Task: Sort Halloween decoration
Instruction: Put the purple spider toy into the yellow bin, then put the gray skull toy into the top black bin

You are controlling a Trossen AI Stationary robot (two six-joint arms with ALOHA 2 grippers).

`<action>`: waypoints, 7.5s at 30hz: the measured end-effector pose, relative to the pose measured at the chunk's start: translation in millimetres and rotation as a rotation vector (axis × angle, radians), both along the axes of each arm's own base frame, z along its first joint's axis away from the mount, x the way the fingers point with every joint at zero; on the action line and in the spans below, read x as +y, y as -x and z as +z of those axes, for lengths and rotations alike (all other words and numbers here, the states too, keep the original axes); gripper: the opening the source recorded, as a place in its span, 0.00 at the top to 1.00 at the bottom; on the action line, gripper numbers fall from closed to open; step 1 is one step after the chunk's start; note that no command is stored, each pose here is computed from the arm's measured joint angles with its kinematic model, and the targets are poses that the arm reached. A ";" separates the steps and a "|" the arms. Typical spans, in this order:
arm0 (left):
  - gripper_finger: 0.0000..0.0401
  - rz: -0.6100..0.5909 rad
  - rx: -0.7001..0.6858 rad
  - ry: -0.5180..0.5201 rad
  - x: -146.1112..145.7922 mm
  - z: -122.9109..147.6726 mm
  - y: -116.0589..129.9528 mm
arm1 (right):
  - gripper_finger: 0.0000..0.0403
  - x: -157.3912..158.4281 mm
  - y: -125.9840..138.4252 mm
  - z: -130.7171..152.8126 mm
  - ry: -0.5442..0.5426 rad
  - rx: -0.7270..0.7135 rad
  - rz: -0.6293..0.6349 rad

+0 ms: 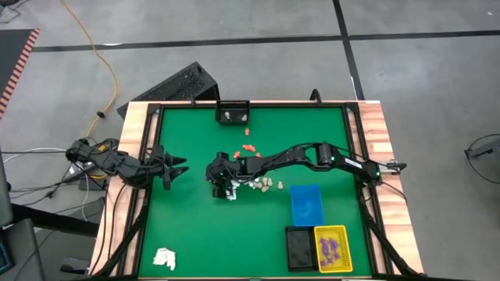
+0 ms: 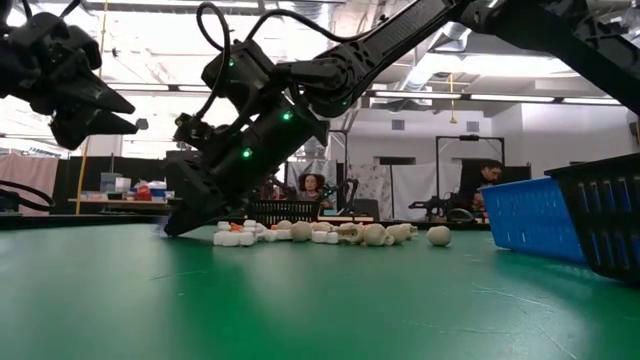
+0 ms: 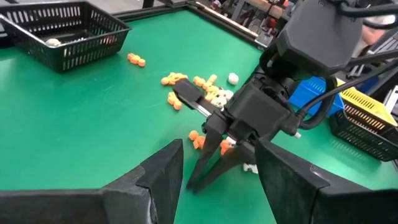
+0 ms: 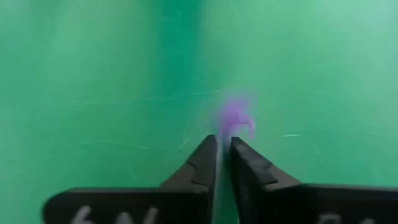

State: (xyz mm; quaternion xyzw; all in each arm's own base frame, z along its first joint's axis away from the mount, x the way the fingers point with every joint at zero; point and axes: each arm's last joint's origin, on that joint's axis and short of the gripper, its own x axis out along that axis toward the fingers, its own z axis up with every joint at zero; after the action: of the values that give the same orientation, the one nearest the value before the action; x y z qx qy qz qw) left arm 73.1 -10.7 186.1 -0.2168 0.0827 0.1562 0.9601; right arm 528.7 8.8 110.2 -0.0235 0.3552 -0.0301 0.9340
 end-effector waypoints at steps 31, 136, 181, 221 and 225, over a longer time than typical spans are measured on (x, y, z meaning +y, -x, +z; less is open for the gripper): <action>0.53 0.007 0.003 0.003 0.2 -0.4 0.2 | 0.40 -31.5 -12.7 42.4 0.038 -0.328 -0.078; 0.53 0.040 -0.050 0.068 0.5 3.0 -0.4 | 1.00 118.1 267.6 318.3 -0.176 0.024 -0.011; 0.53 0.124 -0.075 0.093 2.6 3.2 0.2 | 1.00 225.4 382.5 135.5 -0.667 0.643 -0.438; 0.53 0.130 -0.076 0.095 2.7 3.1 0.3 | 0.50 212.1 384.2 125.1 -0.742 0.758 -0.424; 0.53 0.126 -0.075 0.096 2.6 3.0 0.2 | 0.52 198.7 385.5 145.0 -0.814 0.712 -0.389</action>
State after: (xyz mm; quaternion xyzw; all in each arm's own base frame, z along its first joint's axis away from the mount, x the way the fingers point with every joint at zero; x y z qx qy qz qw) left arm 72.8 -8.1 189.1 -0.2730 0.0401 0.2040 0.9393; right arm 143.2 207.5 255.2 0.3950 0.6287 -0.0522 0.6679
